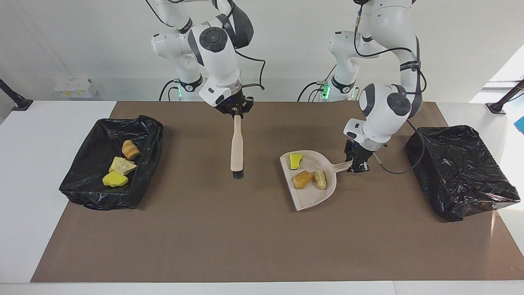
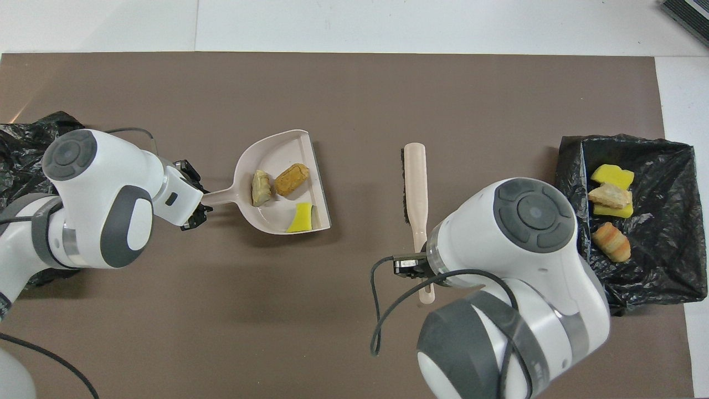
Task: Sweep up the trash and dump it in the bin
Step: 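Carry the dustpan with the left gripper over the bag while the right gripper withdraws, then tilt the dustpan with the left gripper to dump pieces into the bag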
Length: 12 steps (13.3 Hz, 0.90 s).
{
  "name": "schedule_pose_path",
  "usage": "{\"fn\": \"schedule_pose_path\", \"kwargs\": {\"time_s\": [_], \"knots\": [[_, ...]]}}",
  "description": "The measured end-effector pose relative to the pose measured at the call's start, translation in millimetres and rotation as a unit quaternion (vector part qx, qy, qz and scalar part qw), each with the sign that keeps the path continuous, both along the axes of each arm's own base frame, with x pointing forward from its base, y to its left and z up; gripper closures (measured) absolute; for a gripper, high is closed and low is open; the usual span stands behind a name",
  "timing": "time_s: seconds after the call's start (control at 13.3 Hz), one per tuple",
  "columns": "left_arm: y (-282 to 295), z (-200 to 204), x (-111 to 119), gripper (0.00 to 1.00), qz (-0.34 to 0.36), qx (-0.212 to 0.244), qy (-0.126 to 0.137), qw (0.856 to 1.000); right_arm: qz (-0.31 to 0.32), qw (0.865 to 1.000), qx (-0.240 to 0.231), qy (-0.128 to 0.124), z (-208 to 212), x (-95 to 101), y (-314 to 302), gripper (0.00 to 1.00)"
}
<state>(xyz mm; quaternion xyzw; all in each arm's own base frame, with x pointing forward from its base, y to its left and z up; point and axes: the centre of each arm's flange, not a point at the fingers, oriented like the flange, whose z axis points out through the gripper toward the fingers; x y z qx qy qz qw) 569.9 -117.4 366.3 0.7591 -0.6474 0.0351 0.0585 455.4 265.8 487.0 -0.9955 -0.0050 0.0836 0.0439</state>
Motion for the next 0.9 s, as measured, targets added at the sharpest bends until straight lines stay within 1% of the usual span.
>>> {"fn": "schedule_pose_path", "kwargs": {"time_s": [0.15, 0.23, 0.3, 0.38, 0.45, 0.53, 0.6, 0.75, 0.9], "knots": [[33, 34, 13, 0.68, -0.001, -0.009, 0.011, 1.0, 0.028, 1.0, -0.007, 0.0, 1, -35.8, 29, 0.74], [47, 51, 18, 0.68, -0.002, -0.012, 0.009, 1.0, 0.034, 0.999, -0.011, -0.001, 2, -53.1, 43, 0.74], [60, 67, 22, 0.68, 0.0, -0.014, 0.002, 1.0, 0.032, 0.999, -0.017, 0.0, 3, -71.5, 60, 0.74], [73, 78, 26, 0.68, 0.001, -0.015, -0.007, 1.0, 0.027, 0.999, -0.02, 0.005, 0, -91.0, 77, 0.74], [88, 88, 31, 0.68, 0.001, -0.016, -0.017, 1.0, 0.024, 0.999, -0.017, 0.019, -4, -107.7, 91, 0.74], [104, 97, 34, 0.68, 0.002, -0.016, -0.024, 1.0, 0.024, 0.999, -0.01, 0.031, -8, -116.9, 98, 0.74], [124, 104, 36, 0.68, 0.01, -0.021, -0.03, 0.999, 0.024, 0.999, -0.006, 0.037, -10, -121.2, 100, 0.74], [173, 110, 35, 0.68, 0.017, -0.027, -0.039, 0.999, 0.028, 0.999, -0.006, 0.045, -15, -127.2, 103, 0.74], [231, 114, 28, 0.68, 0.007, -0.026, -0.047, 0.999, 0.051, 0.997, -0.01, 0.05, -34, -149.7, 124, 0.74]]}}
